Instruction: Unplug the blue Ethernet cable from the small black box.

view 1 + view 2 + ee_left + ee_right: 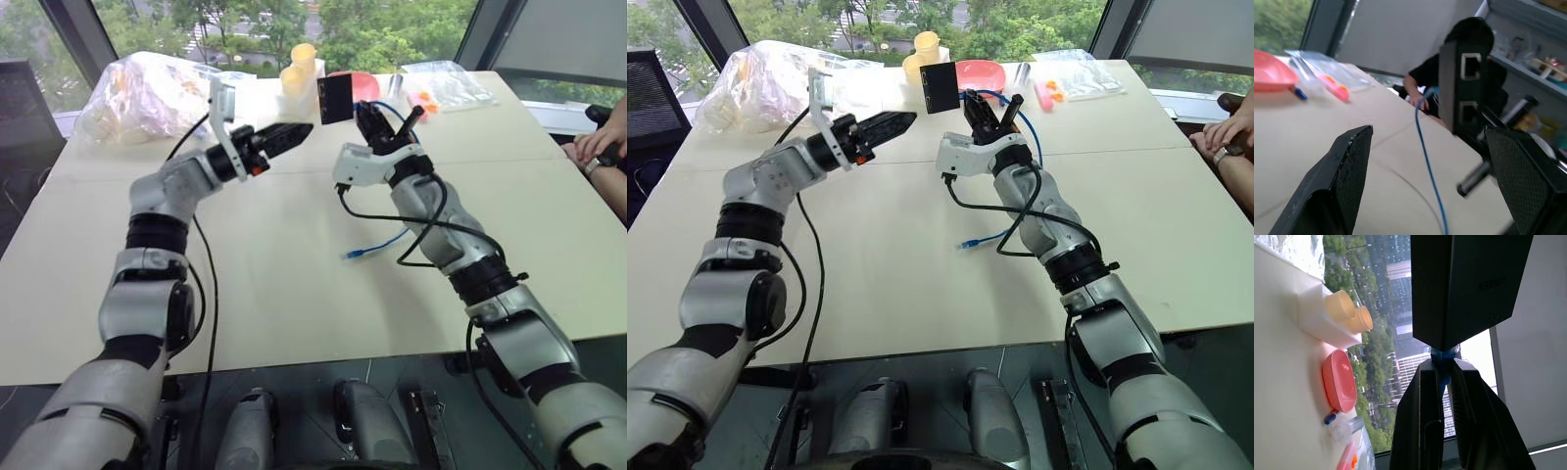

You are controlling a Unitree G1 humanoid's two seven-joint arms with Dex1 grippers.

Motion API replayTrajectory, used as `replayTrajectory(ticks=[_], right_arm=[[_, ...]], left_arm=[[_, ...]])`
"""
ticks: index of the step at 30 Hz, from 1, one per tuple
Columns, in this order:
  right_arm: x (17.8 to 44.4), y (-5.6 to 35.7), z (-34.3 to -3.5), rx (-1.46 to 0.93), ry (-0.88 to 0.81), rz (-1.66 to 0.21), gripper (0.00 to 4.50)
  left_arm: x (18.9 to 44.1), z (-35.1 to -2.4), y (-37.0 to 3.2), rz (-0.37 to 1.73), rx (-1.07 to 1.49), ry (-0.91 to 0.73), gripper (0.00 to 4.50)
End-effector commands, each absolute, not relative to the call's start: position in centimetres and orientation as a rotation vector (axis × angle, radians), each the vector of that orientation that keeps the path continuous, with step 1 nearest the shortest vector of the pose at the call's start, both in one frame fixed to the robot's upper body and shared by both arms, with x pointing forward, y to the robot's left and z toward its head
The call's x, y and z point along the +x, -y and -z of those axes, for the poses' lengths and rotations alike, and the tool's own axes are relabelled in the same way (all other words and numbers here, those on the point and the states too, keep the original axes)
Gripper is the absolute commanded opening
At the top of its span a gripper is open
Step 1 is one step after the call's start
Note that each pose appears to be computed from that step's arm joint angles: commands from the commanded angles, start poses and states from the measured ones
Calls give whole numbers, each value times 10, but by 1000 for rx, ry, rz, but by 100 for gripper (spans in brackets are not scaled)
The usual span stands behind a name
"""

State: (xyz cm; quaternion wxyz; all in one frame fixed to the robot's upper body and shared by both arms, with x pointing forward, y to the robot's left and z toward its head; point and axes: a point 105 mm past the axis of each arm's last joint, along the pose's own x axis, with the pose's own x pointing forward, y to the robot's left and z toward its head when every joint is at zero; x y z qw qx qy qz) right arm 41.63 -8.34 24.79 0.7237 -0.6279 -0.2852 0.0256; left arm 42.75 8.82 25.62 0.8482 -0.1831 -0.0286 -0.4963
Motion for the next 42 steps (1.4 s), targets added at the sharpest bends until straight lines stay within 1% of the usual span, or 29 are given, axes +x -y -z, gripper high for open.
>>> replayTrajectory(ticks=[1,9,15,21,26,29,30,32,36,37,42], right_arm=[[406,72,-253,-1376,661,-62,3],[401,60,-239,-1371,637,-111,3],[403,65,-233,-1377,604,-104,3],[405,70,-232,-1375,584,-90,3],[403,63,-230,-1365,591,-108,3],[402,60,-228,-1363,594,-117,0],[402,59,-228,-1362,594,-120,0],[400,57,-226,-1361,596,-125,0],[399,55,-227,-1365,604,-122,0],[398,56,-227,-1369,605,-119,0],[399,57,-229,-1373,606,-113,0]], left_arm=[[430,-271,-80,1065,-342,121,382],[428,-275,-66,1129,-306,125,382],[423,-273,-62,1182,-293,108,382],[424,-268,-68,1170,-307,92,382],[426,-269,-68,1148,-329,99,382],[428,-270,-68,1131,-344,108,298],[428,-270,-68,1130,-345,108,260],[427,-269,-68,1134,-345,104,210],[425,-261,-65,1155,-328,69,71],[425,-260,-65,1154,-324,62,49],[425,-251,-65,1139,-298,17,49]])
